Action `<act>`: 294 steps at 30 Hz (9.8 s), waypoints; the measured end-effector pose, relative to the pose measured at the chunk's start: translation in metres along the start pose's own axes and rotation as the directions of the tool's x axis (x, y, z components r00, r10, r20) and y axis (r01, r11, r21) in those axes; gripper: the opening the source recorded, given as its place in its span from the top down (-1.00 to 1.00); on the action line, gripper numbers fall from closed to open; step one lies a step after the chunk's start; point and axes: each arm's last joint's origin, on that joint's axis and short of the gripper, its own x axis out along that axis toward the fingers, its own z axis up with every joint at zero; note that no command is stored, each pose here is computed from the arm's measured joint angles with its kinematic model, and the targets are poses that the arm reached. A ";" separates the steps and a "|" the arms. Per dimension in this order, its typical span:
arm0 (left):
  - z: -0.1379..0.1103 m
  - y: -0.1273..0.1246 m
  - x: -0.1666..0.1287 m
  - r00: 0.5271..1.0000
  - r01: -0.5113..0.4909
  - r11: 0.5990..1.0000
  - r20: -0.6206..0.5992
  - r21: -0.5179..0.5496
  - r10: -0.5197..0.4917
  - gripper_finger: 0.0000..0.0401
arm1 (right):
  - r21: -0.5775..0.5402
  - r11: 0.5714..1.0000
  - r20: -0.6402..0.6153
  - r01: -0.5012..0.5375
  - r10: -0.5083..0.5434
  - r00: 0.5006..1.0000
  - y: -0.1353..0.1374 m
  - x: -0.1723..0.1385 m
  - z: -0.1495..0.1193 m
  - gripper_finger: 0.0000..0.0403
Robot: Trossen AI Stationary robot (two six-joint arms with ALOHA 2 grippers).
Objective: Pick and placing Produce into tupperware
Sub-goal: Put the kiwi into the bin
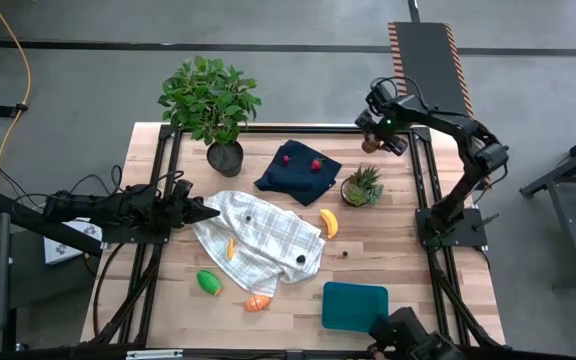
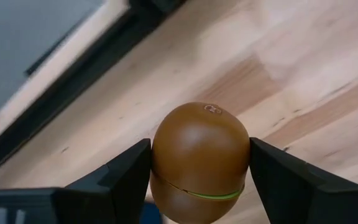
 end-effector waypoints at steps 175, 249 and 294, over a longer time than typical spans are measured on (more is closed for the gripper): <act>0.003 0.000 0.000 0.995 -0.019 0.990 0.095 -0.142 0.033 1.00 | -0.436 -0.424 -0.727 -0.794 0.686 0.032 -0.214 -0.294 -0.116 -0.19; 0.003 0.000 0.000 0.997 -0.019 0.998 0.073 -0.061 0.024 1.00 | -0.708 -0.298 -0.676 -0.640 0.549 0.492 -0.070 -0.208 -0.219 -0.19; -0.001 -0.001 0.000 0.999 0.022 0.999 -0.026 0.048 -0.021 1.00 | -0.791 0.163 -0.583 -0.589 0.088 0.808 -0.136 -0.134 -0.393 -0.19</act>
